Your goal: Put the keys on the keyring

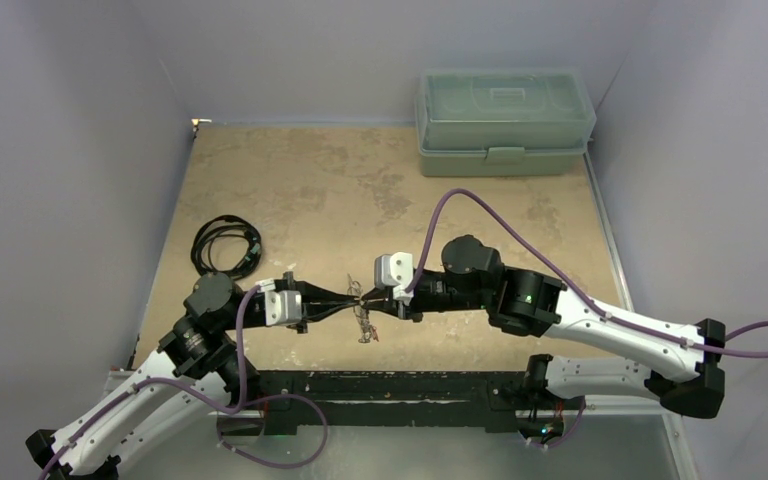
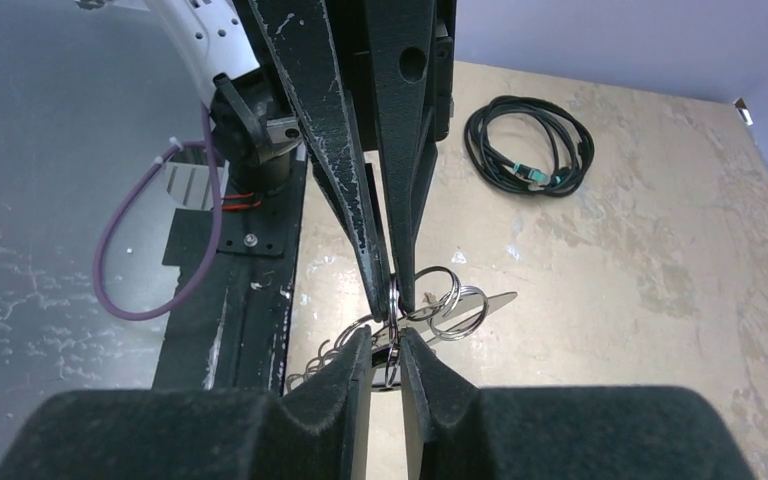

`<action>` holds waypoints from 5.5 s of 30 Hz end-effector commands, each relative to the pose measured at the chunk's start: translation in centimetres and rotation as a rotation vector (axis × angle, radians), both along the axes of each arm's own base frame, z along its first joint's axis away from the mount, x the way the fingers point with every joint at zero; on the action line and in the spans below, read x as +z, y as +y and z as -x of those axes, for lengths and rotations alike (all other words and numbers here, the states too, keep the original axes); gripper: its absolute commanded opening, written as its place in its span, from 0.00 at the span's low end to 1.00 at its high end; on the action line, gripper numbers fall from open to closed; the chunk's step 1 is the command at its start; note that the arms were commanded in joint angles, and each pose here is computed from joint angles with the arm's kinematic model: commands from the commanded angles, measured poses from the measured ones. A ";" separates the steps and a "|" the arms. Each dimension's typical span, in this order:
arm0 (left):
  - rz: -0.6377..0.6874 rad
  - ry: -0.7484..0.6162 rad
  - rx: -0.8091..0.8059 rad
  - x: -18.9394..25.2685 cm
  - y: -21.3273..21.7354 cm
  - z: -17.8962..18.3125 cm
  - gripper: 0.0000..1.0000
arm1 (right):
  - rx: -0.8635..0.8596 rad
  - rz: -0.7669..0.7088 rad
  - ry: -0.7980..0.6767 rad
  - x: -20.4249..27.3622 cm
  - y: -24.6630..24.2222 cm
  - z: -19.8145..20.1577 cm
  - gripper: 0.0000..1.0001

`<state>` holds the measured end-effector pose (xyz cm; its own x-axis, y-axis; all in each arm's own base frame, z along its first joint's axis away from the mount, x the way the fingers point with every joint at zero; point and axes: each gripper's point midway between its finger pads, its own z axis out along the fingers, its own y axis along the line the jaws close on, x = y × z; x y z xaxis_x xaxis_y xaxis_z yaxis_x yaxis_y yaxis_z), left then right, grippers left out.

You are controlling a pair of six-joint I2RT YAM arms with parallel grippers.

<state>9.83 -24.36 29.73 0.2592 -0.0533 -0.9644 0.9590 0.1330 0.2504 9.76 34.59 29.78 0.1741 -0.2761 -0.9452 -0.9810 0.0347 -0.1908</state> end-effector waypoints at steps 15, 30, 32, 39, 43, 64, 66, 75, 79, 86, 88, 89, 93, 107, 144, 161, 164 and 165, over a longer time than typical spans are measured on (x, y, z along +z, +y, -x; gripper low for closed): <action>0.025 -0.041 0.005 1.1 0.0 -0.1 0.23 | -0.006 0.036 0.007 0.4 0.0 -0.1 0.00; -0.061 -0.023 0.006 0.3 -0.1 -0.4 0.36 | -0.136 0.271 0.012 -0.8 -2.2 -2.2 0.00; -0.067 -0.021 -0.014 0.4 -0.3 -0.2 0.34 | -0.143 0.290 0.013 -0.9 -2.3 -2.4 0.00; -0.085 0.003 -0.058 0.1 -1.1 -0.1 0.29 | -0.131 0.333 0.014 -1.4 -1.8 -2.5 0.00; -0.095 0.022 -0.074 -0.3 -1.4 -0.1 0.28 | -0.124 0.331 0.009 -1.2 -1.7 -2.5 0.00; -0.097 0.044 -0.084 -0.8 -2.1 -0.5 0.28 | -0.089 0.308 0.012 -0.8 -1.4 -1.9 0.00; -0.096 0.045 -0.087 -0.8 -2.2 -0.5 0.27 | -0.086 0.306 0.013 -0.7 -1.4 -1.9 0.00; -0.097 0.051 -0.089 -0.9 -2.3 -0.6 0.21 | -0.077 0.298 0.013 -0.5 -1.3 -1.8 0.00; -0.097 0.051 -0.088 -1.0 -2.3 -0.6 0.22 | -0.075 0.296 0.014 -0.5 -1.3 -1.7 0.00; -0.103 0.062 -0.088 -1.2 -2.4 -0.7 0.22 | -0.066 0.290 0.014 -0.5 -1.1 -1.6 0.00; -0.105 0.064 -0.091 -1.3 -2.4 -0.7 0.21 | -0.066 0.291 0.015 -0.5 -1.1 -1.6 0.00; -0.105 0.065 -0.091 -1.3 -2.4 -0.7 0.20 | -0.066 0.290 0.014 -0.5 -1.1 -1.6 0.00; -0.108 0.070 -0.091 -1.5 -2.4 -0.7 0.13 | -0.063 0.289 0.014 -0.5 -1.1 -1.6 0.00; -0.118 0.084 -0.093 -2.0 -2.6 -0.8 0.09 | -0.053 0.271 0.010 -0.1 -1.1 -1.3 0.00; 0.030 -0.028 -0.057 1.0 -0.8 0.3 0.00 | -0.052 -0.149 -0.016 3.0 -1.9 0.2 0.48; 0.042 -0.028 -0.057 1.2 -0.7 0.4 0.00 | -0.044 -0.126 -0.011 1.7 -0.9 0.0 0.33; 0.042 -0.026 -0.058 1.2 -0.7 0.4 0.00 | -0.046 -0.114 -0.007 1.3 -0.8 -0.1 0.32; 0.043 -0.027 -0.059 1.2 -0.7 0.4 0.00 | -0.047 -0.112 -0.008 1.2 -0.8 -0.2 0.32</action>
<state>9.52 -25.13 29.42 0.2437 -0.0581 -0.9681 0.9678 0.0796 0.2389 10.05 33.27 30.35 0.1648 -0.2103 -0.9637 -0.9756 0.1087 -0.1906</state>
